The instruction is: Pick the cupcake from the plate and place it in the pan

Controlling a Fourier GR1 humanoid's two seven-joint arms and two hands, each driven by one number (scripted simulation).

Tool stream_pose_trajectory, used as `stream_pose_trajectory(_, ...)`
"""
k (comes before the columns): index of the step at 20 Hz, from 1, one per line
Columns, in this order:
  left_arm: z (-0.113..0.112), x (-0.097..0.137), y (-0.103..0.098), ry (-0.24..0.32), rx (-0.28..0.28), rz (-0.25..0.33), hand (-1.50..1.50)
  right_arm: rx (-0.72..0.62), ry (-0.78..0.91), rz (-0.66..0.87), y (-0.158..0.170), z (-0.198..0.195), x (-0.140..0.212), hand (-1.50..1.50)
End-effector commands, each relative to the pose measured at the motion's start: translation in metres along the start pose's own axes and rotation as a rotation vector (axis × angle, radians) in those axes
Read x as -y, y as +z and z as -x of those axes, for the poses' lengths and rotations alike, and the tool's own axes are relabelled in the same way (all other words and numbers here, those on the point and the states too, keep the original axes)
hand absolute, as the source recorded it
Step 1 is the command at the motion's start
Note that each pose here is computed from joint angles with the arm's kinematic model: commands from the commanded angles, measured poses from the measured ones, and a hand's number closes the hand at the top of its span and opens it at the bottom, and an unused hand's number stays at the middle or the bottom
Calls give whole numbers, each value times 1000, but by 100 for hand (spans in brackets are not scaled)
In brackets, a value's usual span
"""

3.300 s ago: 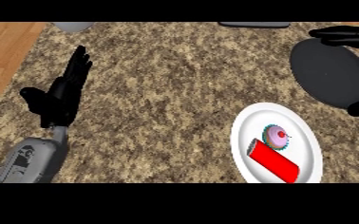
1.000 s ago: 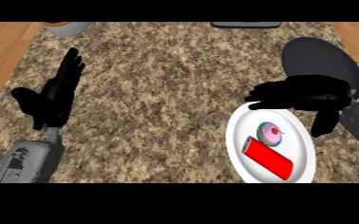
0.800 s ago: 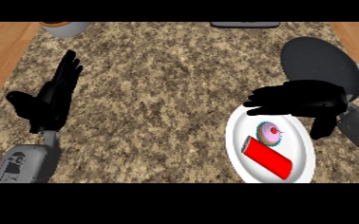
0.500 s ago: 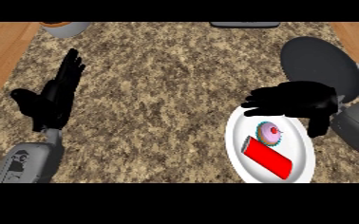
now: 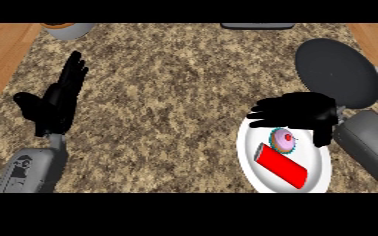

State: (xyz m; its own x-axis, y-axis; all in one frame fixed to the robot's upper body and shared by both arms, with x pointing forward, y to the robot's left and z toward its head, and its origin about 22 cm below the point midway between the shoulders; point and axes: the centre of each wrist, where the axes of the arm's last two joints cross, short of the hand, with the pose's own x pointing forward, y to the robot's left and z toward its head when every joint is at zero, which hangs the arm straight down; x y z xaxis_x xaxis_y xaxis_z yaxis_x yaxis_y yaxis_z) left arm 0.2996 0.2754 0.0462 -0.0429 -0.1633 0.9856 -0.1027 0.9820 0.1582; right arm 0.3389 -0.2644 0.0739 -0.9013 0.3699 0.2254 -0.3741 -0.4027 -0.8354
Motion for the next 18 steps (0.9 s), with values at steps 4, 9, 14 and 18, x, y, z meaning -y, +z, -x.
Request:
stream_pose_trajectory(4, -7, 4, 2, 15, -9, -2, 0, 4, 4, -83, -9, 12, -11, -150)
stream_pose_trajectory(9, 18, -3, 11, 11, -9, -1, 0, 18, -8, -100, -28, 4, -26, -150)
stream_pose_trajectory(14, -5, -7, 4, 8, 6, 11, 0, 148, 36, -116, -22, 1, -39, 150)
stream_pose_trajectory(18, -11, 1, -7, 19, 5, 2, 0, 169, 51, -109, -24, 4, -45, 150)
